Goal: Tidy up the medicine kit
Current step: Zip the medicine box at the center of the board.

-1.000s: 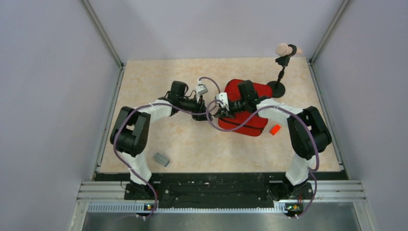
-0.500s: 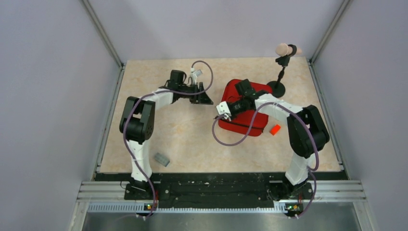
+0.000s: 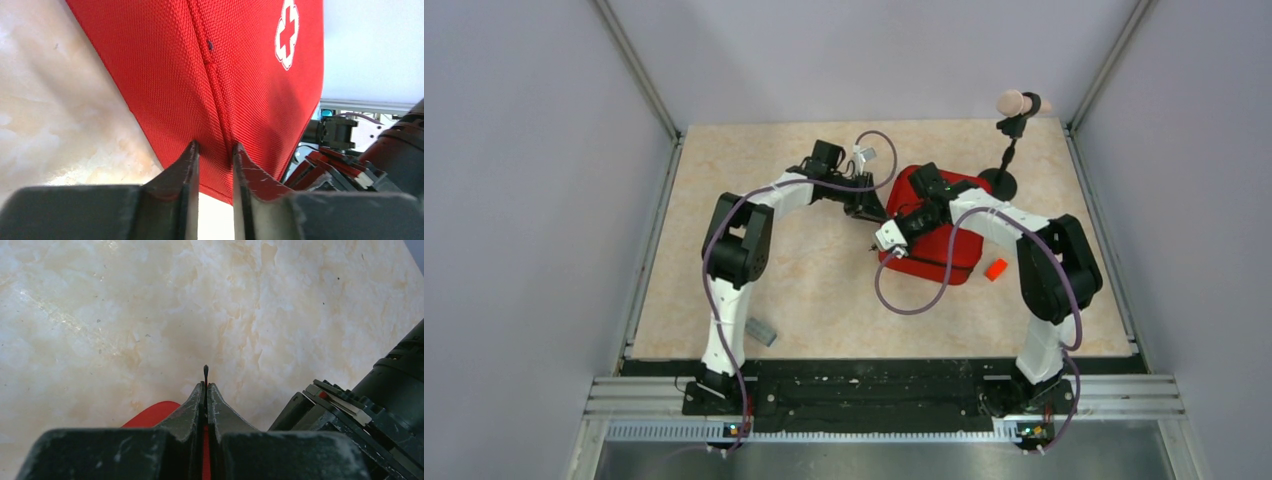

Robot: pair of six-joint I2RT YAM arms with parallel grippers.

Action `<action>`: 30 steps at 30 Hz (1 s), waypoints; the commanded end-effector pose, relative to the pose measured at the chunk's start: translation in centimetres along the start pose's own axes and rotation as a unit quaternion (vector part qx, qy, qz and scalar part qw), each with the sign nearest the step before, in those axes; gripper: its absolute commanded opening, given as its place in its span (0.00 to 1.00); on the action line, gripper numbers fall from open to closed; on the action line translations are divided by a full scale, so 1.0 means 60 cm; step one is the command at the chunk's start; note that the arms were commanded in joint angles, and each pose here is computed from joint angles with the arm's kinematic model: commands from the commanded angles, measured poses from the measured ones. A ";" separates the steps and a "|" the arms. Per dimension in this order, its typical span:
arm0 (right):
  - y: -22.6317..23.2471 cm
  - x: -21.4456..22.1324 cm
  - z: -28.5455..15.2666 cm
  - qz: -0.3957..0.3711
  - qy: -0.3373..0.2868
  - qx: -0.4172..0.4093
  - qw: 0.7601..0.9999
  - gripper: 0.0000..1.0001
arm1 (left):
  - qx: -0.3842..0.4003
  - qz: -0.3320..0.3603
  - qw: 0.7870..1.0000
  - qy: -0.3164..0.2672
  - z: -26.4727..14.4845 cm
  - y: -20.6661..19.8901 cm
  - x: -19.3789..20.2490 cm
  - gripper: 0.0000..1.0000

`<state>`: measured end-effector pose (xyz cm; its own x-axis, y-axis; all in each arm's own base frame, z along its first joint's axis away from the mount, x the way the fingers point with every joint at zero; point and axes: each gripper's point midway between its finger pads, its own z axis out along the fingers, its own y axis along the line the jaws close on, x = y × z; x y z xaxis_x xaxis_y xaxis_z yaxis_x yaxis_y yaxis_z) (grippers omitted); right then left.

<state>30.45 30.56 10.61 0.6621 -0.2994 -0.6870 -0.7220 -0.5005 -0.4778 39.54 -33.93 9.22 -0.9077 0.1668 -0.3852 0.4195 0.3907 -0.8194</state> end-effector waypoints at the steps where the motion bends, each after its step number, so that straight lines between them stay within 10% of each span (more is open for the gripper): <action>1: 0.030 -0.027 0.018 0.012 -0.025 -0.040 0.999 0.00 | 0.016 -0.005 0.999 0.029 0.019 0.009 0.028 0.08; 16: 0.167 -0.051 -0.044 0.032 -0.004 -0.137 0.990 0.00 | -0.022 0.065 0.997 0.040 -0.025 0.037 -0.017 0.00; 30: -0.013 -0.060 0.050 -0.056 -0.064 -0.056 0.995 0.00 | -0.118 0.137 0.976 -0.123 -0.277 0.070 -0.142 0.00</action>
<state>27.70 30.06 10.15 0.6681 -0.2540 -0.6994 -0.6697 -0.6150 -0.4164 45.60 -23.64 9.37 -0.8576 0.1566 -0.4899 0.4993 0.4818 -0.7201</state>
